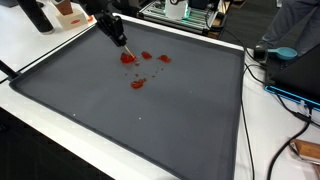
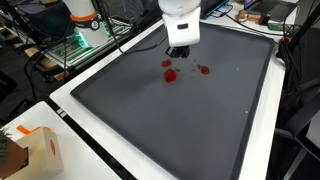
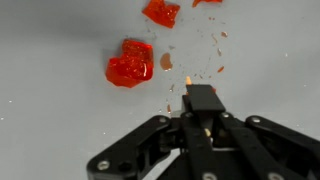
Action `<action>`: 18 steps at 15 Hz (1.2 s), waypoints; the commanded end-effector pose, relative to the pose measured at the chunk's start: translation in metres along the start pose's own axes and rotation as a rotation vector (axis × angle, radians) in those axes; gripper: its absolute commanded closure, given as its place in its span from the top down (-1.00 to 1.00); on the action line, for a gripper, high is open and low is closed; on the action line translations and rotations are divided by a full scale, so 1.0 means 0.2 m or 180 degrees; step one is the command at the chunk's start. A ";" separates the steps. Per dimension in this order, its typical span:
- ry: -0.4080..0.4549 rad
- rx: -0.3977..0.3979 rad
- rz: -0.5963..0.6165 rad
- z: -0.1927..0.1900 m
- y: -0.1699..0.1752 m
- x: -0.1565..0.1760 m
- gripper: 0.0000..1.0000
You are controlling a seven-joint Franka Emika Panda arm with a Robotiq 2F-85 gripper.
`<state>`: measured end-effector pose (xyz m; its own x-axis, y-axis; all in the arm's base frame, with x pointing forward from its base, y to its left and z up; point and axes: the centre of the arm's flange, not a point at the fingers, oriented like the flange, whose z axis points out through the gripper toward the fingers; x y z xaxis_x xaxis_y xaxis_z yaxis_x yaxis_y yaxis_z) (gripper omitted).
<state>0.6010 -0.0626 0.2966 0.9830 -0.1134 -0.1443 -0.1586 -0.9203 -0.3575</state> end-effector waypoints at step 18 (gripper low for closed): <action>-0.0216 -0.2507 0.0667 0.06 -0.18 -0.04 -0.94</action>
<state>0.5897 -0.0311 0.3121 0.9369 -0.2988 -0.1814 -0.2166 -0.9036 0.3696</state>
